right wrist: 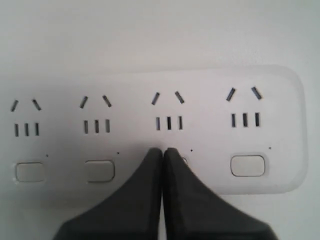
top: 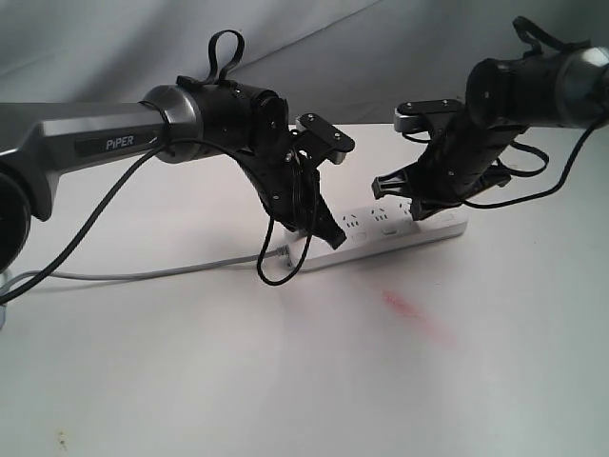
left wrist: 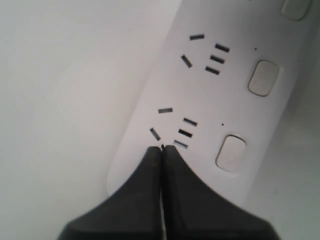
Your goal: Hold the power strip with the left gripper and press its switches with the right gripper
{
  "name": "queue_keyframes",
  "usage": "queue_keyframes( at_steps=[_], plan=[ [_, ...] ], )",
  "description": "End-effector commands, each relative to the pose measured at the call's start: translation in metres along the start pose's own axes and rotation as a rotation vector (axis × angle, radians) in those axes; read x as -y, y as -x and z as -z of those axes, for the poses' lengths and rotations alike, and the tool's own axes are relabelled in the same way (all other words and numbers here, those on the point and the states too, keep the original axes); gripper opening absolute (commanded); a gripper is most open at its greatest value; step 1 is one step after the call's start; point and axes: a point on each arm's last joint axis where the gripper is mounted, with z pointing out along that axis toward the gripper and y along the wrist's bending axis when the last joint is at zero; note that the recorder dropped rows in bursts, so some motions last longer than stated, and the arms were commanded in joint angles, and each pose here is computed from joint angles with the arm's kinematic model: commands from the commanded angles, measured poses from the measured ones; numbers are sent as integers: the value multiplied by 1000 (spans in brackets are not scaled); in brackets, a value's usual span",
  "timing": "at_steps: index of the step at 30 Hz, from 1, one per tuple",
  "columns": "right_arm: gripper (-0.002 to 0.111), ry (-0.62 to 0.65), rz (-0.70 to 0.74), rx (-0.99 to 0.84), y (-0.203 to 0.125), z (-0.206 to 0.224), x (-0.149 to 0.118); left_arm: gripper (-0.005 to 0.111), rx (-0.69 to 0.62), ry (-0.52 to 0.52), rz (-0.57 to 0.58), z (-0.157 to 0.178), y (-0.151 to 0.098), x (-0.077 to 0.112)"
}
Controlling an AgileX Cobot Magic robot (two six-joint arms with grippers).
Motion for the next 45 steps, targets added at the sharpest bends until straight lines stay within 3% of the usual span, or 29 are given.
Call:
queue_keyframes(
  at_steps=[1,5,13,32,45],
  plan=[
    [0,27,49,-3,-2,4,-18,0,-45,-11,2,-9,-6,3],
    [0,25,110,13,-3,3,-36,0,-47,-11,2,-9,-6,3],
    [0,17,103,43,0,3,-35,0,-47,-11,2,-9,-6,3],
    [0,5,96,-92,-17,-39,-31,0,-49,-12,2,-9,-7,3],
    [0,-31,80,-155,-47,-57,-24,0,-51,-13,6,-9,-7,3]
  ],
)
